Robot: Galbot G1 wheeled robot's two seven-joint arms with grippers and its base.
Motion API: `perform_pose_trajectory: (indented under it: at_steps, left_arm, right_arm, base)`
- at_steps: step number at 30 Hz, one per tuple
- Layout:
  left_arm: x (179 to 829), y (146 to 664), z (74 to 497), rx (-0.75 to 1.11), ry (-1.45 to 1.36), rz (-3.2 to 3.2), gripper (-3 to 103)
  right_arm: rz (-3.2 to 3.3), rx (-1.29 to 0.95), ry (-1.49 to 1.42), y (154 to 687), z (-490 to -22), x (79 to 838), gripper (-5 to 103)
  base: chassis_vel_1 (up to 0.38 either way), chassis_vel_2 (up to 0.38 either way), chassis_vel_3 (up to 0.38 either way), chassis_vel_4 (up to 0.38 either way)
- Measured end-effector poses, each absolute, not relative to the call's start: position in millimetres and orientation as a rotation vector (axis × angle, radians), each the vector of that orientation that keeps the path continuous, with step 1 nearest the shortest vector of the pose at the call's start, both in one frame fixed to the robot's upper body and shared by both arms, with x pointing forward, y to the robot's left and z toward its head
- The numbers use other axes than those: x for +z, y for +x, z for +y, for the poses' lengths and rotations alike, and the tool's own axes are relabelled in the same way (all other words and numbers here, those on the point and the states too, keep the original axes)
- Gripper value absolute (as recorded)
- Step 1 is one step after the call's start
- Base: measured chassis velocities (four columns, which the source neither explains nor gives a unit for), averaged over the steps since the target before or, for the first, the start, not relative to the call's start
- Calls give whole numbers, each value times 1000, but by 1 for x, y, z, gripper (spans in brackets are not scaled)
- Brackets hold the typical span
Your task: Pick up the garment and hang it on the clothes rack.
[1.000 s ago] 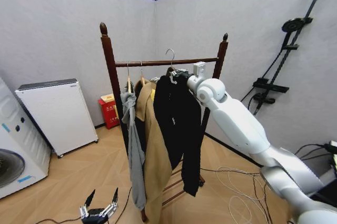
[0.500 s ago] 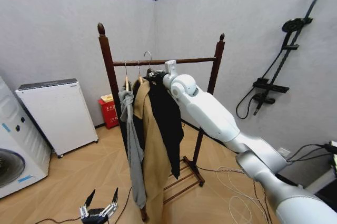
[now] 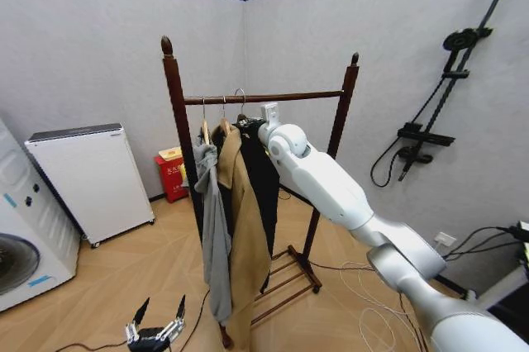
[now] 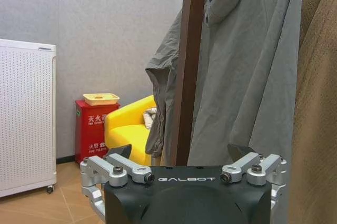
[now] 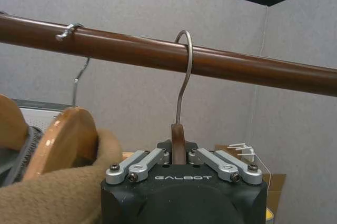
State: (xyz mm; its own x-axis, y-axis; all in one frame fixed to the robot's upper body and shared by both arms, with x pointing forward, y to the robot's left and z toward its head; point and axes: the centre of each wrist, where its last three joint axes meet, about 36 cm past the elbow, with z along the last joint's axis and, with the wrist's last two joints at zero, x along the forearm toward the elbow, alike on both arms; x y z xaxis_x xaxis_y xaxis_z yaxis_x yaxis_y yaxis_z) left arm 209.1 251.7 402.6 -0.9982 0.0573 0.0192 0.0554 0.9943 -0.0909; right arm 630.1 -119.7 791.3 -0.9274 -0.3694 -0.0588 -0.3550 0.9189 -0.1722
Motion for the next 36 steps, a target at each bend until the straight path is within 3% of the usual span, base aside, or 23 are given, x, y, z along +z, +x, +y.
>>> perform_pose_trajectory:
  at_steps: [6, 13, 16, 18, 22, 24, 25, 27, 33, 36]
  left_arm:
    - [403, 209, 252, 141, -88, -3115, 100]
    - [403, 209, 252, 141, -88, -3115, 100]
    - [403, 209, 252, 141, -88, -3115, 100]
    - [403, 209, 252, 141, -88, -3115, 100]
    - [403, 209, 252, 141, -88, -3115, 100]
    - [403, 209, 252, 141, -88, -3115, 100]
    - [403, 209, 252, 141, -88, -3115, 100]
    - [403, 209, 252, 141, -88, -3115, 100]
    - [403, 209, 252, 141, -88, -3115, 100]
    - [403, 209, 252, 141, -88, -3115, 100]
  right_arm:
    - [2987, -251, -543, 631, -129, 785, 9]
    - [2953, -157, -622, 624, -135, 780, 35]
    - [2953, -138, -624, 622, -139, 779, 41]
    - [2961, -99, -603, 612, -159, 774, 57]
    - [2964, -90, -580, 597, -181, 766, 63]
    - [2961, -80, -573, 574, -205, 759, 80]
    - [2961, -80, -573, 574, -205, 759, 80]
    - [2949, -40, -590, 549, -220, 759, 91]
    - [2939, 11, -602, 523, -237, 757, 99]
    - [2920, 73, -584, 479, -265, 746, 100]
  base:
    - [0, 0, 0, 0]
    - [0, 0, 0, 0]
    - [0, 0, 0, 0]
    - [0, 0, 0, 0]
    - [0, 0, 0, 0]
    - [0, 0, 0, 0]
    - [0, 0, 0, 0]
    - [0, 0, 0, 0]
    - [0, 0, 0, 0]
    - [0, 0, 0, 0]
